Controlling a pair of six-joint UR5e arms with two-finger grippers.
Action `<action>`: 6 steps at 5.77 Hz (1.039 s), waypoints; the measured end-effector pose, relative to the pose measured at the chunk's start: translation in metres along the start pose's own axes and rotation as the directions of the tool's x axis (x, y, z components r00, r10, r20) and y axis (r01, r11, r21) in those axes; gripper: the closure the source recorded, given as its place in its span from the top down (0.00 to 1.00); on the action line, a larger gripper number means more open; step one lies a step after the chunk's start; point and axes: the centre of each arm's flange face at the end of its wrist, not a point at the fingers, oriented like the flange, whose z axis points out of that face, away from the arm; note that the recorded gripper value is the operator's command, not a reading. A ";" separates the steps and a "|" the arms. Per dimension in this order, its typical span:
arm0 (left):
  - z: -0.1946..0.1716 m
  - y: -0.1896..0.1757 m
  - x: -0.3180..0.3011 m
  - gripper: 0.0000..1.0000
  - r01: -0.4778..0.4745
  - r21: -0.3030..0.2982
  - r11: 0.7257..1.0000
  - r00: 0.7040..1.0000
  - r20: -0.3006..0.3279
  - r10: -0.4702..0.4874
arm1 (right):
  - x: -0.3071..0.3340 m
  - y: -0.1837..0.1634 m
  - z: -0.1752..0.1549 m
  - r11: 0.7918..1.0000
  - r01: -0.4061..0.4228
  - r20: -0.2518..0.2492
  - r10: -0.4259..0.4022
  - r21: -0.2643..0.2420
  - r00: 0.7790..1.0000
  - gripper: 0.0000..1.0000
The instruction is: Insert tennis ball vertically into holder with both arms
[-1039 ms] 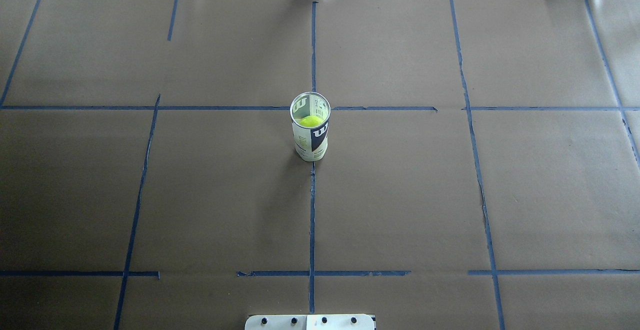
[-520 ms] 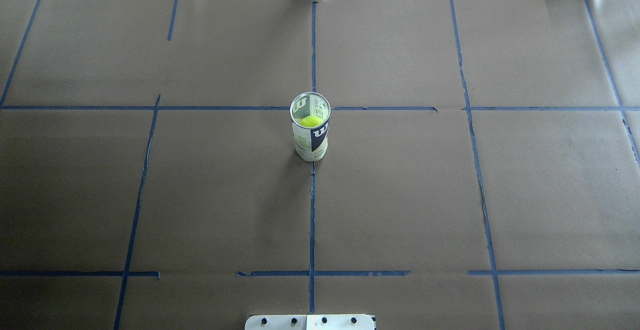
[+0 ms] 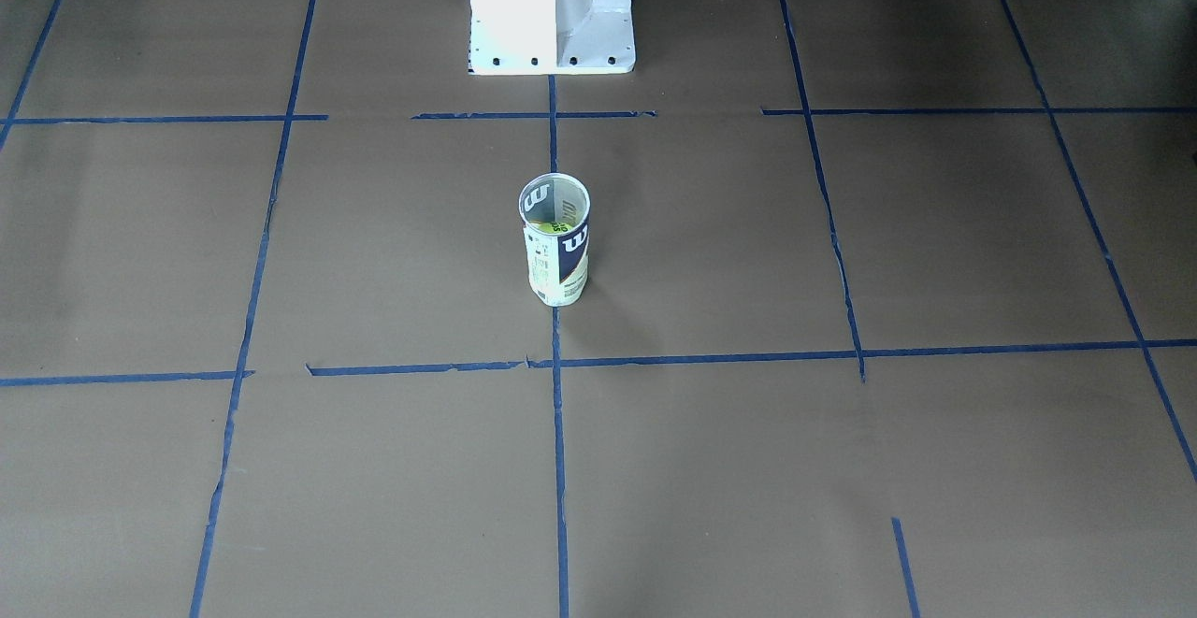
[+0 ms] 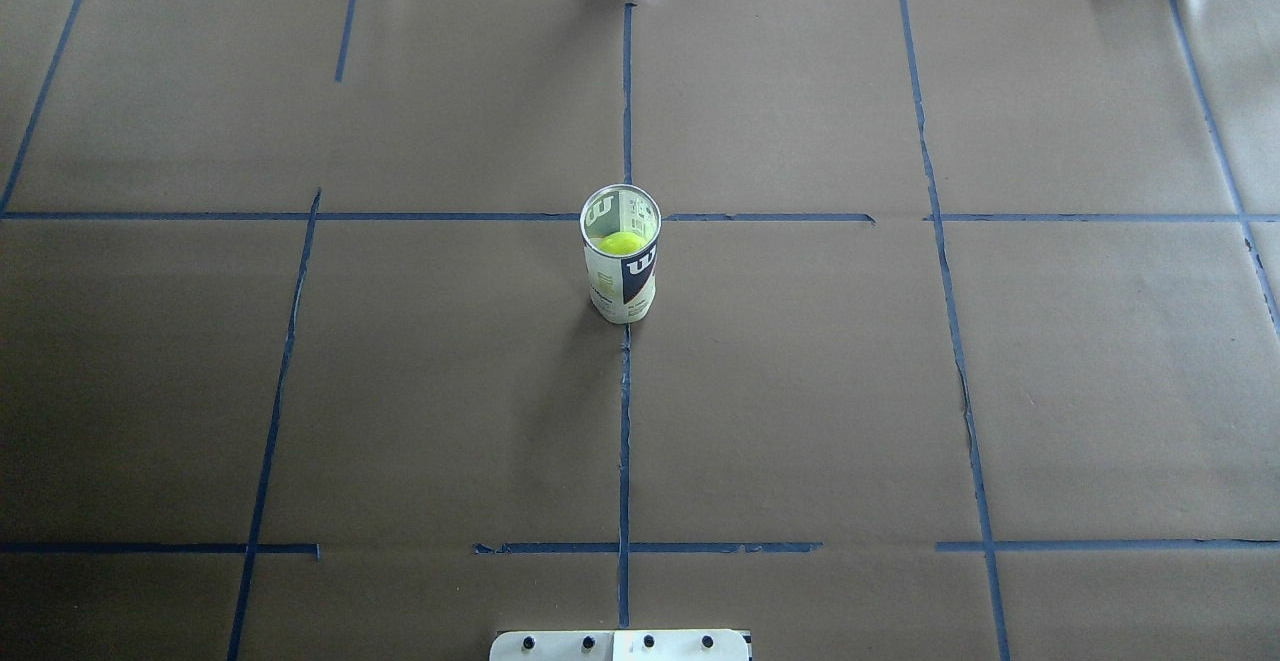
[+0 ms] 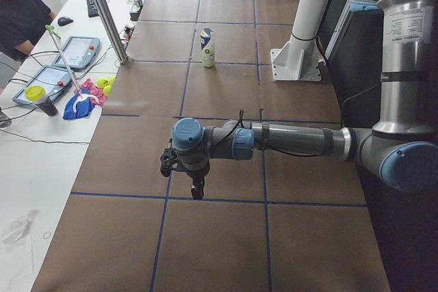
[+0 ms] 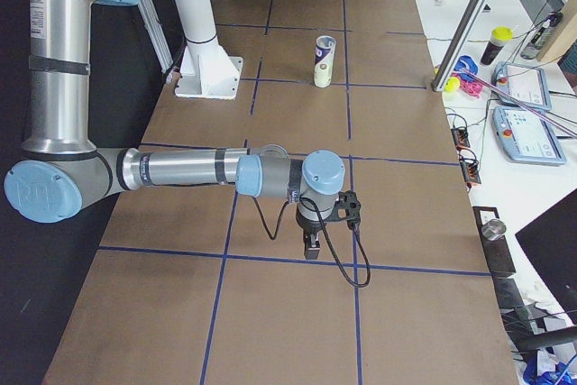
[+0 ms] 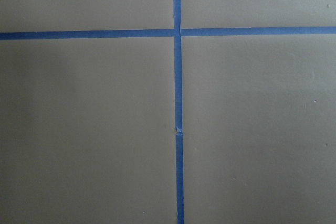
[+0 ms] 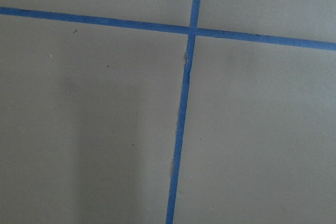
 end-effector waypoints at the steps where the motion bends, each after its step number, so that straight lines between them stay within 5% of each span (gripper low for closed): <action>1: 0.002 0.000 -0.001 1.00 0.002 -0.005 1.000 1.000 -0.002 -0.002 | 0.002 0.001 0.002 1.000 -0.005 0.002 0.005 -0.003 1.000 1.00; 6: 0.003 -0.001 -0.004 1.00 0.004 -0.002 1.000 1.000 0.013 -0.004 | -0.001 -0.004 -0.002 1.000 -0.003 -0.007 0.003 0.007 1.000 1.00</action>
